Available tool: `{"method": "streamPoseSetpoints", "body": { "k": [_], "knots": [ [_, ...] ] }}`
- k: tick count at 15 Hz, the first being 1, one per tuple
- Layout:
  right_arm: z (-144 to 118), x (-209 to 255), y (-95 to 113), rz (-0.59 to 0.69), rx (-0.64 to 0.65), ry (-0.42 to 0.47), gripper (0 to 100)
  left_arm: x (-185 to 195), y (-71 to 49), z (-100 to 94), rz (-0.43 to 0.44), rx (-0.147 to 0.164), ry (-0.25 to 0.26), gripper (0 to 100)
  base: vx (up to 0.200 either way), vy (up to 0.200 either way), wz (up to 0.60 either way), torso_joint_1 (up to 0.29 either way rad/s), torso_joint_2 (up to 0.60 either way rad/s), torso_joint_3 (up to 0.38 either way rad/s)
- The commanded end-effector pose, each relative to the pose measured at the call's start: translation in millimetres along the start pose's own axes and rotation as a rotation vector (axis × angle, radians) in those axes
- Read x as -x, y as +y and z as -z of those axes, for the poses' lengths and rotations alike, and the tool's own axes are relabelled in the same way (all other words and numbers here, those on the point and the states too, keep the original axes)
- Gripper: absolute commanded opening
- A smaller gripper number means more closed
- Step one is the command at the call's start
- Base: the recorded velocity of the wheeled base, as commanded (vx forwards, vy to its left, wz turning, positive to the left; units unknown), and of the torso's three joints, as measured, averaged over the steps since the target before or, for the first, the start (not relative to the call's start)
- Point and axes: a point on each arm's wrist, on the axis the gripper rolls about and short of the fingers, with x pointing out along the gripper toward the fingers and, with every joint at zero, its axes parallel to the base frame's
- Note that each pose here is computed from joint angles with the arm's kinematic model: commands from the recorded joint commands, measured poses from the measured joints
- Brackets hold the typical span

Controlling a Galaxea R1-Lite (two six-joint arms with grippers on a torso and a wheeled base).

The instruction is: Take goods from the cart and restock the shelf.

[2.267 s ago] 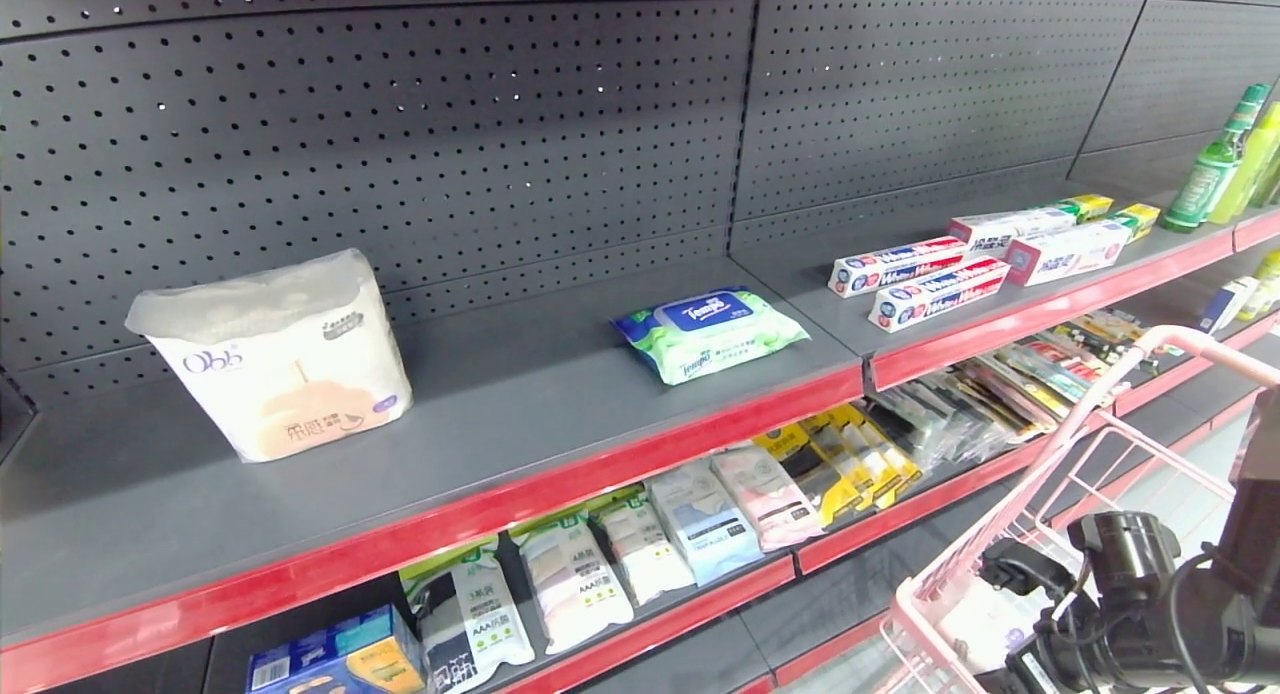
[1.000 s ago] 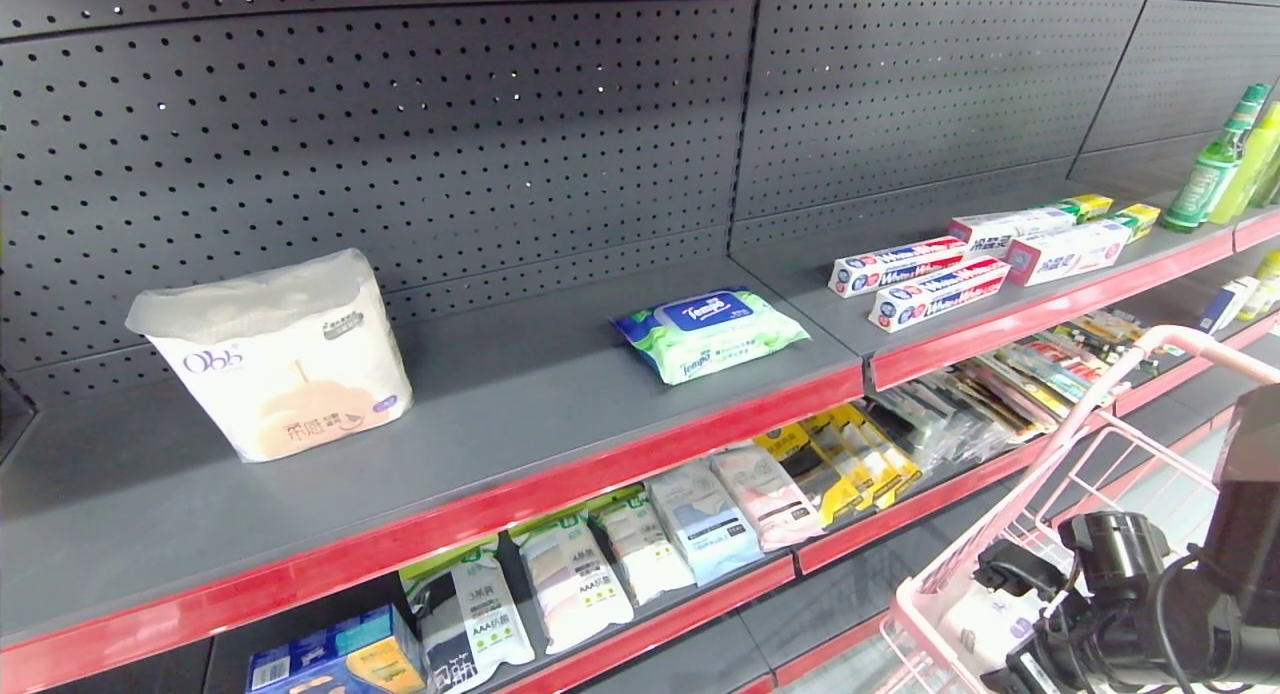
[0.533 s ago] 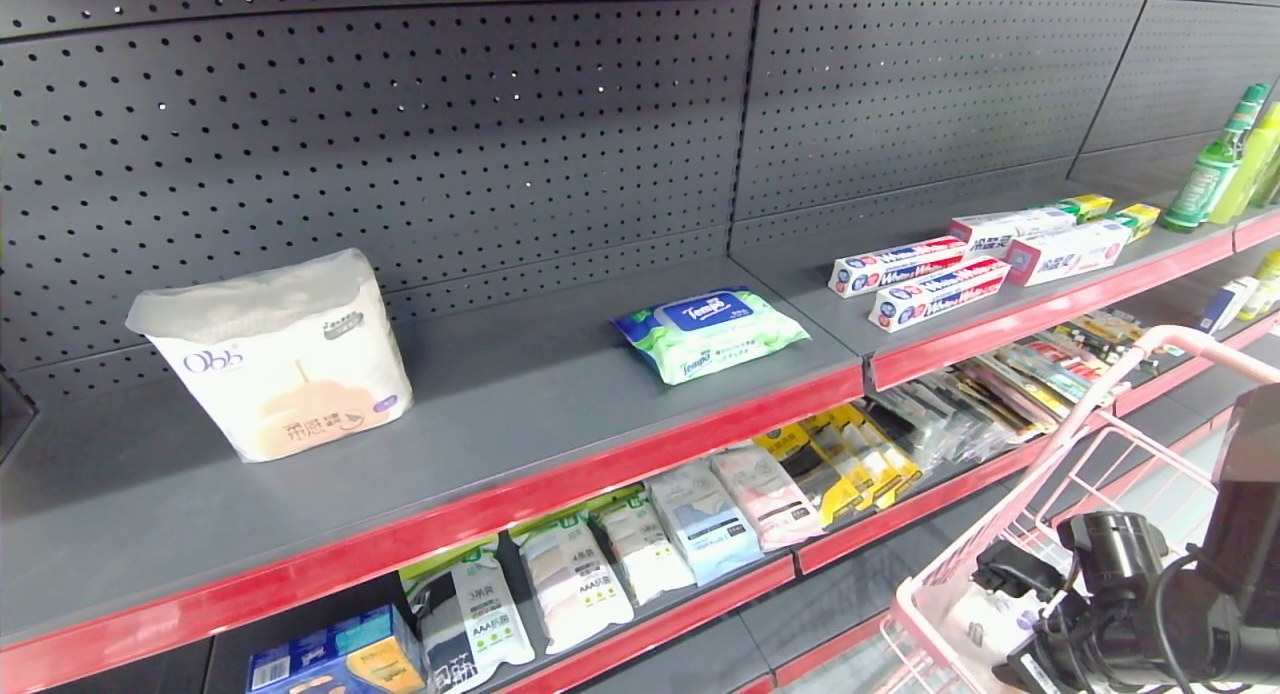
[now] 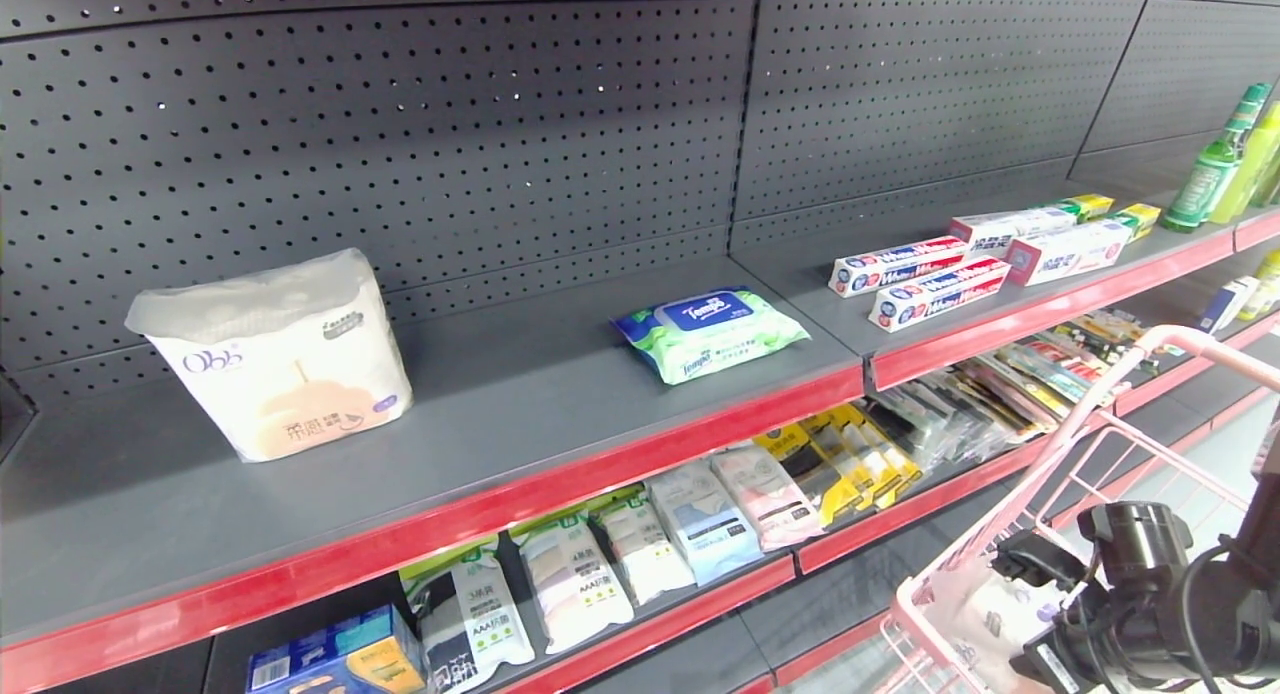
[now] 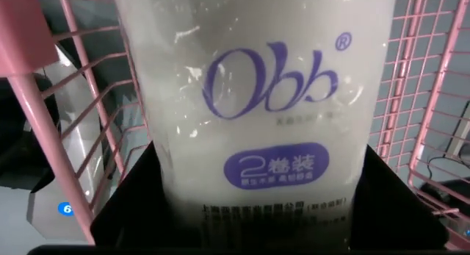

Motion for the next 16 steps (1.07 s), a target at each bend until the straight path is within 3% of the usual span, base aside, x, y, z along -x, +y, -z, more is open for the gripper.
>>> {"method": "streamPoseSetpoints", "body": {
  "k": [1,8,12,15,16],
  "knots": [
    [0.6,16.1,-11.7,0.044,-0.035,-0.026,0,-0.1,0.0,-0.1,0.000,0.000,0.000,100,0.000,0.000,0.00,0.000,0.00,0.000],
    [21.2,67.6,-45.5,0.188,-0.094,-0.051,0,-0.1,0.0,-0.1,0.000,0.000,0.000,100,0.000,0.000,0.00,0.000,0.00,0.000],
    [13.2,114.6,-47.5,0.256,-0.101,-0.241,0,-0.1,0.0,-0.1,0.000,0.000,0.000,100,0.000,0.000,0.00,0.000,0.00,0.000],
    [-2.7,156.7,-33.2,0.287,-0.158,-0.440,0,-0.1,0.0,-0.1,0.000,0.000,0.000,100,0.000,0.000,0.00,0.000,0.00,0.000],
    [-8.1,181.4,-19.7,0.275,-0.193,-0.548,0,-0.1,0.0,-0.1,0.000,0.000,0.000,100,0.000,0.000,0.00,0.000,0.00,0.000]
  ]
}}
